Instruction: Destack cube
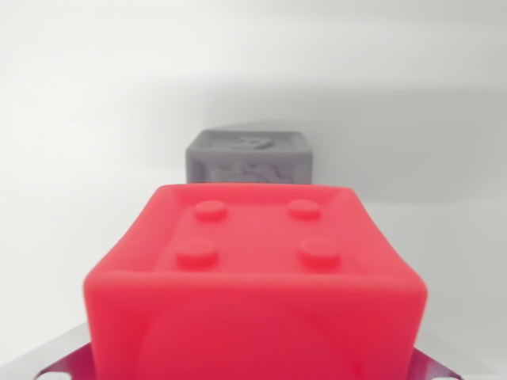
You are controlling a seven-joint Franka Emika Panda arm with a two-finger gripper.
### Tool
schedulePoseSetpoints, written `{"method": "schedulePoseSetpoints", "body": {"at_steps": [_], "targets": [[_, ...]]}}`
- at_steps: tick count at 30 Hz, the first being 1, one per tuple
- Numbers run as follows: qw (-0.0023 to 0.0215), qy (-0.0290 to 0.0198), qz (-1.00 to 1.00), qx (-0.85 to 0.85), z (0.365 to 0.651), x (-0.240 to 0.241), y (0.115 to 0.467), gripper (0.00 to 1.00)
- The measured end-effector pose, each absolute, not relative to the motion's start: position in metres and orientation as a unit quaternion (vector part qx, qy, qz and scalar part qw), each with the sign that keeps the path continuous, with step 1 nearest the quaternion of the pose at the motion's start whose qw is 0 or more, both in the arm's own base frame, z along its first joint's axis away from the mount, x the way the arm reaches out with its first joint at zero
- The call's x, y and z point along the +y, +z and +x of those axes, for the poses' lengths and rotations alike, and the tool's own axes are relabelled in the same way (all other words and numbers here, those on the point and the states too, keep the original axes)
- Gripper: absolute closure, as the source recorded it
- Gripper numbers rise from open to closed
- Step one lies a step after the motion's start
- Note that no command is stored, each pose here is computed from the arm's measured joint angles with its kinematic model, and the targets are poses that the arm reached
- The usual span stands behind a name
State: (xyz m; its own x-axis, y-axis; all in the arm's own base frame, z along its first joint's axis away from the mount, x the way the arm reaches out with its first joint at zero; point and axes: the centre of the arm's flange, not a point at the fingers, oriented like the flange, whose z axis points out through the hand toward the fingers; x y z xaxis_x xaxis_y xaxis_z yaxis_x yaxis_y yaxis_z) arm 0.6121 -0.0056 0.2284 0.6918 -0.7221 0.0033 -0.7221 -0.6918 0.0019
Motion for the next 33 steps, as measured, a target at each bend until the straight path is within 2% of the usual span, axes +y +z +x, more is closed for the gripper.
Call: {"method": "schedulePoseSetpoints", "body": {"at_steps": [17, 27, 33], "targets": [[0.0018, 0.0015, 0.92, -0.393, 0.612, -0.006, 0.266, 1.0], [0.0009, 0.0035, 0.92, -0.392, 0.611, -0.006, 0.292, 1.0], [0.0024, -0.0017, 0.921, -0.389, 0.603, -0.003, 0.286, 1.0]]}}
